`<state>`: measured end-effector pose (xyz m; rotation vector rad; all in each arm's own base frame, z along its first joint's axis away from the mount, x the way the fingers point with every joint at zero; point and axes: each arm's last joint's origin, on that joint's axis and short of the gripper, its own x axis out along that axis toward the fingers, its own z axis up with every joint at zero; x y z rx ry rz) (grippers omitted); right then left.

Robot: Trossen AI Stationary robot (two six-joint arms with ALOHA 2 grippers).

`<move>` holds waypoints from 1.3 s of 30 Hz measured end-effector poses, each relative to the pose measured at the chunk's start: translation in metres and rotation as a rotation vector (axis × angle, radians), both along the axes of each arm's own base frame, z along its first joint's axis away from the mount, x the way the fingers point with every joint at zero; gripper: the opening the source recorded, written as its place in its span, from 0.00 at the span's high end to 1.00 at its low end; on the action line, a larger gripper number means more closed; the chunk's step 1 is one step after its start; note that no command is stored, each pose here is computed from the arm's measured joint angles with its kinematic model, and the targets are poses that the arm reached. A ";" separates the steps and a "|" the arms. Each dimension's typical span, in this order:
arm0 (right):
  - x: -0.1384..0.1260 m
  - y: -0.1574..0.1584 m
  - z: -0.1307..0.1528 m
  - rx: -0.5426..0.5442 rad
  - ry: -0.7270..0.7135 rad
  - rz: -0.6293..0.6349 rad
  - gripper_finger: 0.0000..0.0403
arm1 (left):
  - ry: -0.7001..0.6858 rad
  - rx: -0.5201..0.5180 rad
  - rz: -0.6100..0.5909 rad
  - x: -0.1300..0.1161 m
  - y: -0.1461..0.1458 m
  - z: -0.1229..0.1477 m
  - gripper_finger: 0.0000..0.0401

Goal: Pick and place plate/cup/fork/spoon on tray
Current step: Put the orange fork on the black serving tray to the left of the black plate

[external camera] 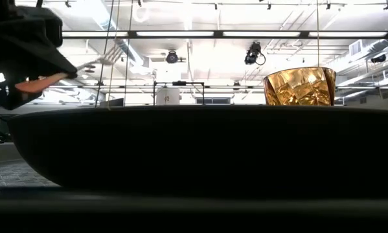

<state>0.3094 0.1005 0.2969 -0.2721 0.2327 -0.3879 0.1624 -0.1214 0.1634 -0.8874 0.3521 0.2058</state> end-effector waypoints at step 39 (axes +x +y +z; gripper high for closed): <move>-0.074 -0.076 0.073 -0.235 0.049 -0.069 0.52 | 0.076 -0.160 0.303 0.082 -0.090 -0.044 0.97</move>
